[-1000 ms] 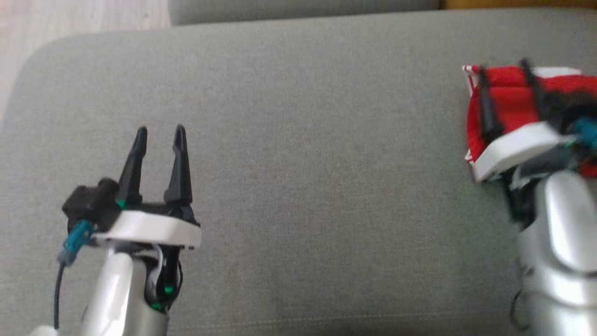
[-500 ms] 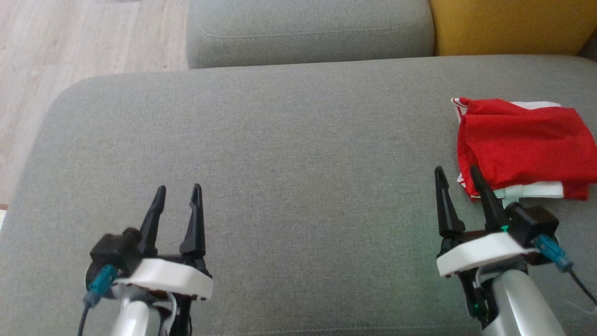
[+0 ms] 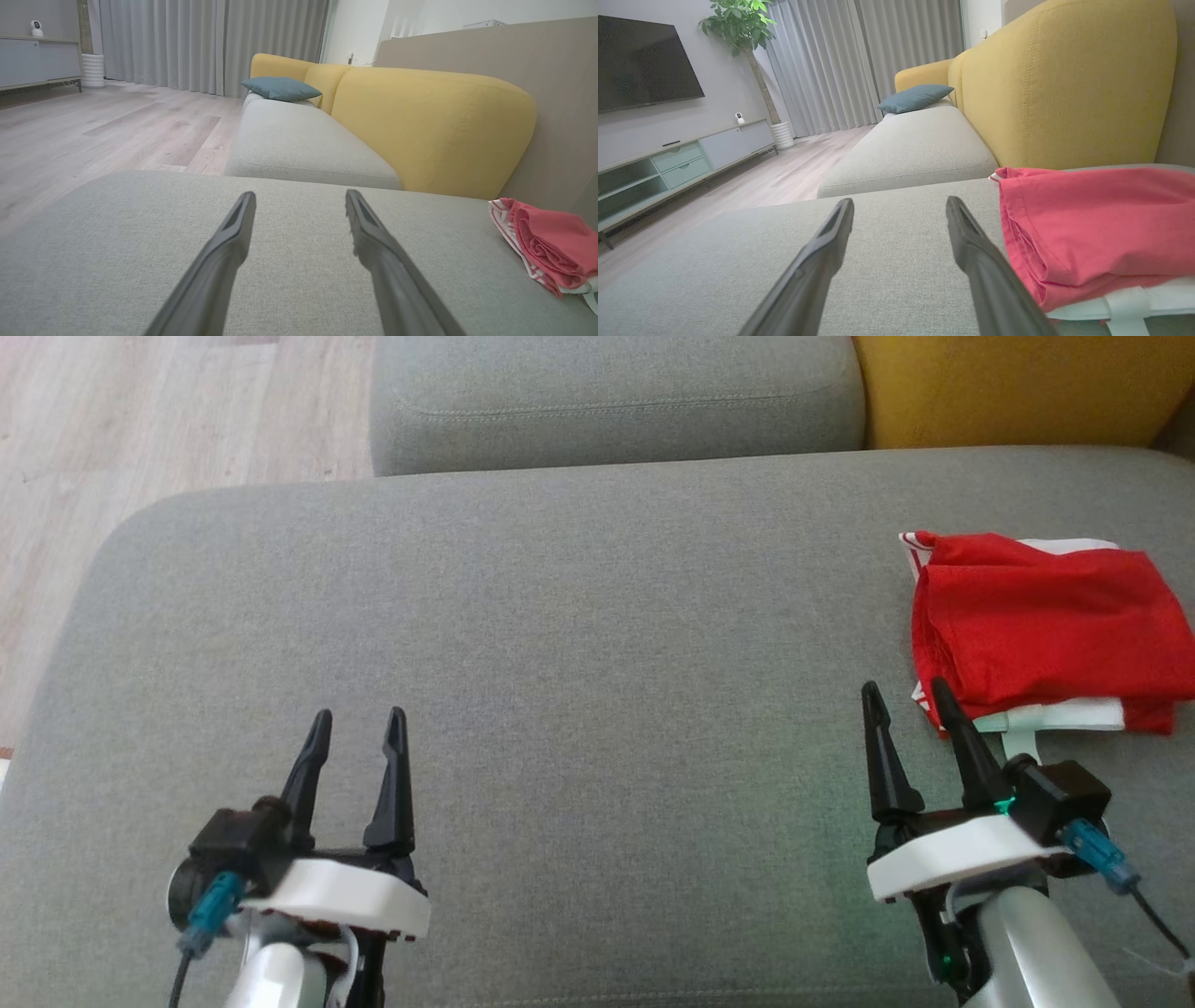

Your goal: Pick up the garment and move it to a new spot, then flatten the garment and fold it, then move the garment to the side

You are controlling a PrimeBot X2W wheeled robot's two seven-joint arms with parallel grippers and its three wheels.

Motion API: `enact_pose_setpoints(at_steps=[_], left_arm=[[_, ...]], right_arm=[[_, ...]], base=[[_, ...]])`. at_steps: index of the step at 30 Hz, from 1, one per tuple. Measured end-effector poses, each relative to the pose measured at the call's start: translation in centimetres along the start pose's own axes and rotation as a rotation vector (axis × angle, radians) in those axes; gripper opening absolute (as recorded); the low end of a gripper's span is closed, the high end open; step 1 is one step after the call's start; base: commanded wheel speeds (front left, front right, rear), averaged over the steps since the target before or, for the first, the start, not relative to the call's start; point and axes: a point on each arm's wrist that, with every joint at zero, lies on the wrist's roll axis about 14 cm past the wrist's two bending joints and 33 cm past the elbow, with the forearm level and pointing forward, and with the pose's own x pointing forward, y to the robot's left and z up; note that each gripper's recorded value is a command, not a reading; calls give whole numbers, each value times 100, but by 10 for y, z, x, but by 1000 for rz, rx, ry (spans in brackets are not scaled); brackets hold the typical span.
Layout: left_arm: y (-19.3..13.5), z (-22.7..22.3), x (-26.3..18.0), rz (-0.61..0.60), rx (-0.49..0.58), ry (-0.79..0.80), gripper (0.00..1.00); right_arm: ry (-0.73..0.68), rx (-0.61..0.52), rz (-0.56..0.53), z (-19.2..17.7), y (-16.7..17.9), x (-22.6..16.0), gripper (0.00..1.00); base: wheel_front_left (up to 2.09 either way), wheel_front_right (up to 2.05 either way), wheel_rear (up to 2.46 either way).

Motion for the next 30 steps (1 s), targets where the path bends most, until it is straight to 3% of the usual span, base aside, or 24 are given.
enact_pose_setpoints(at_steps=[23,24,30], left_arm=[[3,7,4,1,-28,-23,100],[3,5,3,3,-30,-17,0],[10,-38,-19,41,-52,127,0]], right_arm=[[1,10,-13,-1,-3,-2,100],[6,10,-14,-3,-4,-3,0],[150,44,-53,-49,-10,-30,0]], base=[[0,0,0],[0,0,0],[0,0,0]])
